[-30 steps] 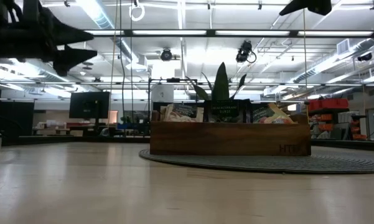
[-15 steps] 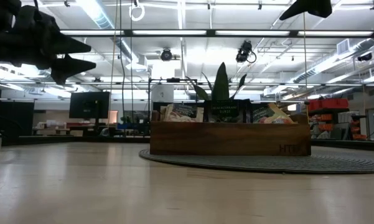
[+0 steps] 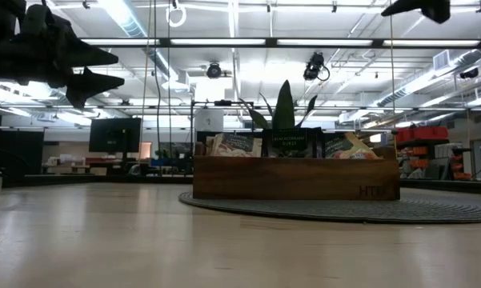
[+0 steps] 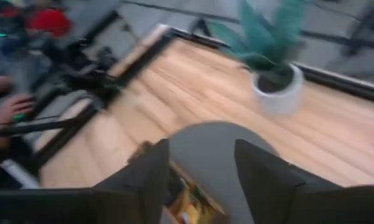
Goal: Pick & Place Tea
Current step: Return to Home Position
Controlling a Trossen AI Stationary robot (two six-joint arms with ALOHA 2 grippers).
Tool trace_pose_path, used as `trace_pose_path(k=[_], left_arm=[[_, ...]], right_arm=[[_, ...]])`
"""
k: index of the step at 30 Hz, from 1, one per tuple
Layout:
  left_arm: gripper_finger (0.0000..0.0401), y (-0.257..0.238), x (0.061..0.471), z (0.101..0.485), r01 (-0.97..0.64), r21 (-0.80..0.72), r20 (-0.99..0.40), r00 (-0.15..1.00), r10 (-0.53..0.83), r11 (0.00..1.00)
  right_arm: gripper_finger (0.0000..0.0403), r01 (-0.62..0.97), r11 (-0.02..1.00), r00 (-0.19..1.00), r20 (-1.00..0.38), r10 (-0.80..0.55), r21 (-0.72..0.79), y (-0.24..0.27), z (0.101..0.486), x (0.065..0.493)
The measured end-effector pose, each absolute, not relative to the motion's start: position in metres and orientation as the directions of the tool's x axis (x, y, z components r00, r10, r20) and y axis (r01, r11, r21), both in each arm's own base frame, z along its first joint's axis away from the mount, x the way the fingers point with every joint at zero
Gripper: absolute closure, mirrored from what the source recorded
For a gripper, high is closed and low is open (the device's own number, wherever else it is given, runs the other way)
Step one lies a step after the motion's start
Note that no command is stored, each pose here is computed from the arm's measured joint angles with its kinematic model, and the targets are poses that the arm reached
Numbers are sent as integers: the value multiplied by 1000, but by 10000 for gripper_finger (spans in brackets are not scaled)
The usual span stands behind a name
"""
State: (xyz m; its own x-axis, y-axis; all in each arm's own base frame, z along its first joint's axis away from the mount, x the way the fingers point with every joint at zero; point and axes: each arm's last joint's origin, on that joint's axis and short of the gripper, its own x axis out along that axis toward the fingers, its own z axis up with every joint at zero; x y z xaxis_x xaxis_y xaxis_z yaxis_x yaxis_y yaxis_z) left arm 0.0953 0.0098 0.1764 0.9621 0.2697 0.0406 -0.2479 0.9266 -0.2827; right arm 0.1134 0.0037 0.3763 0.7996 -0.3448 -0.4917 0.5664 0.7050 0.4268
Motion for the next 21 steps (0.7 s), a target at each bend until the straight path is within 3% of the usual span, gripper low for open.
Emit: trace_pose_path(k=[9,14,21], left_arm=[[121,10,95,177,-245,-284,47,962,269,927],[121,10,95,177,-243,-285,50,962,268,927],[121,10,95,178,-242,-285,52,962,267,927]], right_arm=[[386,401,771,893,-398,-208,495,4,307,87],[388,310,820,931,-330,-158,482,3,275,70],[399,103,877,994,-89,-69,470,2,249,54]])
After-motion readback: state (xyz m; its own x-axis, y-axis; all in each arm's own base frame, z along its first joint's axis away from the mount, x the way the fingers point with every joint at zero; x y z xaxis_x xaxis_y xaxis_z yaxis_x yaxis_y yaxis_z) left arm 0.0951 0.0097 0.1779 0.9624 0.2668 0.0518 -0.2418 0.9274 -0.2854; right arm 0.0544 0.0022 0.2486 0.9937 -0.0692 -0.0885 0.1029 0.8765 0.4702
